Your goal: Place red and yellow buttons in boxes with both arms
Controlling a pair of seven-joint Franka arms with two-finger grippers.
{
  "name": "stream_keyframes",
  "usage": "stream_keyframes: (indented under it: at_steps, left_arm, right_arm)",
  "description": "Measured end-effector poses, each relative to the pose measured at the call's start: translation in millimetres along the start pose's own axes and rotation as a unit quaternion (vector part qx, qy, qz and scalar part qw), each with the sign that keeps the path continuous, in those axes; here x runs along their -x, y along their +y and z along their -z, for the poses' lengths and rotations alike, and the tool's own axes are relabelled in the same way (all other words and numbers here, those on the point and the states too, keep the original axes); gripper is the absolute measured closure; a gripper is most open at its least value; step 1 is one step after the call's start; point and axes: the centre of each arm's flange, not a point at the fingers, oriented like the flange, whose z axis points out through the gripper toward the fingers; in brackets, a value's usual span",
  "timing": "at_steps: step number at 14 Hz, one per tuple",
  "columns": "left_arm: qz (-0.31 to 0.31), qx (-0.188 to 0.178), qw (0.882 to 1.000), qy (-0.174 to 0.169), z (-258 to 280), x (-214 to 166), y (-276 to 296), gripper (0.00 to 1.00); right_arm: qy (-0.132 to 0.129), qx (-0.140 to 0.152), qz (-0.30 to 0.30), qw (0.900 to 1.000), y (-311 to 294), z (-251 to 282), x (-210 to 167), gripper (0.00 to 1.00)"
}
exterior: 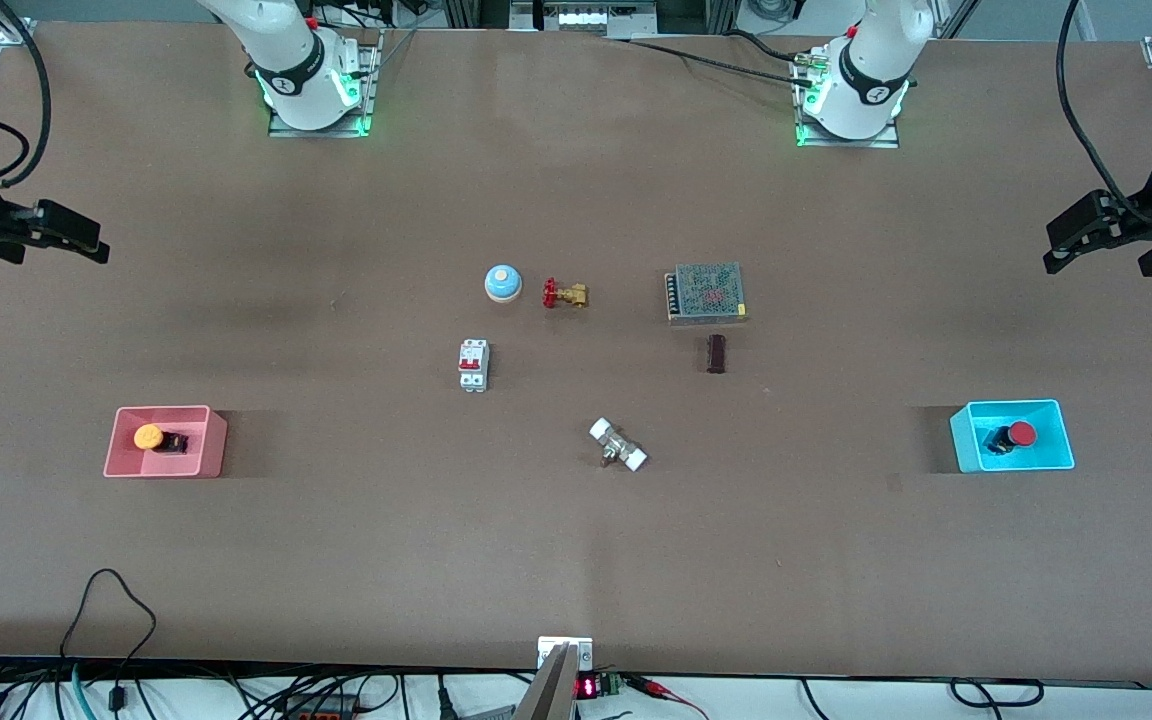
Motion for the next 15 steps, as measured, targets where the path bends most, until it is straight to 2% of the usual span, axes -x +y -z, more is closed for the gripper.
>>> stream_keyframes:
  at_steps: [15]
  left_arm:
    - [0.015,0.008,1.000,0.005,10.3,6.3,-6.2,0.00]
  right_arm:
    - [0.003,0.002,0.001,1.000,-2.1,4.7,6.1,0.00]
